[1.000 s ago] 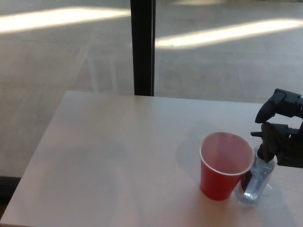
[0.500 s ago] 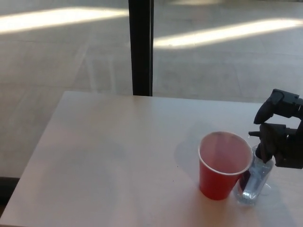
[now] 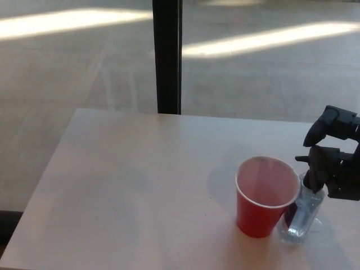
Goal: The robot uses its right hand fist to press the hand soap kept in the middle of the table to get liquid hand soap out
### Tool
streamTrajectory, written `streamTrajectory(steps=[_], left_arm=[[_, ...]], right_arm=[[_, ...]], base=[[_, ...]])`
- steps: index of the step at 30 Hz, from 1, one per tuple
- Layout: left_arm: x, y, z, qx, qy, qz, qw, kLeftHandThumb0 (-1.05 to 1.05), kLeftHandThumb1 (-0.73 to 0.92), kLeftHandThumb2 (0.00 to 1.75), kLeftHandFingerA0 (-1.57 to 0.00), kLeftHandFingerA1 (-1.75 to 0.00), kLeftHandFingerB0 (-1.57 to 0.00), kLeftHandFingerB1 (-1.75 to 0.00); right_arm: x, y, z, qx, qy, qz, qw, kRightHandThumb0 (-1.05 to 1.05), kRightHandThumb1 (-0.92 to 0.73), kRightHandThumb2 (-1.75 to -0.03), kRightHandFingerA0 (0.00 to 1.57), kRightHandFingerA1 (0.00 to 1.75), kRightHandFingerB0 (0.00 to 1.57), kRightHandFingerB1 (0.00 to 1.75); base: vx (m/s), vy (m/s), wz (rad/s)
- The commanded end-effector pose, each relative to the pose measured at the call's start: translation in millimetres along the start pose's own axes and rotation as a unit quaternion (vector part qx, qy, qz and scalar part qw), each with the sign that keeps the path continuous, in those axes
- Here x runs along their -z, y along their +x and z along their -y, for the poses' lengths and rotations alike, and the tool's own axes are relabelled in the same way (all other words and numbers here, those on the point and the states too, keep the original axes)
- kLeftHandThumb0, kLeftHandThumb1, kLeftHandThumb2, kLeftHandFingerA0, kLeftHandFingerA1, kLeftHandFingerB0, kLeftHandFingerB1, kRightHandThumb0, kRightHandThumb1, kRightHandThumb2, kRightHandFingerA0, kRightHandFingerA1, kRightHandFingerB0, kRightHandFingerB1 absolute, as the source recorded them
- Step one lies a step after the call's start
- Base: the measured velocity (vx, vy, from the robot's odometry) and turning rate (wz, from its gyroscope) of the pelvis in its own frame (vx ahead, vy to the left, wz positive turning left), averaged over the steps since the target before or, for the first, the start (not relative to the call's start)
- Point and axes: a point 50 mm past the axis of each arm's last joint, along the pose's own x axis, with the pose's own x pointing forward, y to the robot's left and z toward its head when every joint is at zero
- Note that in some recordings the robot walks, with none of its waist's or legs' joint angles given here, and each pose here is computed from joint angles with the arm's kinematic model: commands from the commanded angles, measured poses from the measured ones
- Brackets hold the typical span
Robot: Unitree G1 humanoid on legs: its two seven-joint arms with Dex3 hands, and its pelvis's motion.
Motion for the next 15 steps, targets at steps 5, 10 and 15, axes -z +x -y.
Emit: streamTrajectory(steps=[5, 10, 15], left_arm=[[-14, 2, -10, -0.024, -0.005, 0.006, 1.0, -0.52, 0.8, 0.63, -0.74, -0.59, -0.57, -0.52], [-18, 2, -8, -0.019, -0.01, 0.012, 1.0, -0.53, 0.8, 0.63, -0.7, -0.58, -0.55, -0.5], [-19, 2, -9, -0.019, 0.005, 0.017, 1.0, -0.53, 0.8, 0.64, -0.73, -0.58, -0.56, -0.51]], right_arm=[[130, -64, -16, -0.005, 0.065, -0.36, 0.931, -0.31, -0.52, -1.26, 1.07, 1.75, 0.73, 1.65], [133, -66, -17, 0.002, 0.071, -0.37, 0.926, -0.32, -0.5, -1.28, 1.07, 1.75, 0.74, 1.62], [139, -72, -22, 0.0, 0.067, -0.383, 0.921, -0.31, -0.56, -1.21, 1.06, 1.75, 0.72, 1.65]], base=[[0.0, 0.0, 0.0], [0.0, 0.0, 0.0], [0.0, 0.0, 0.0]])
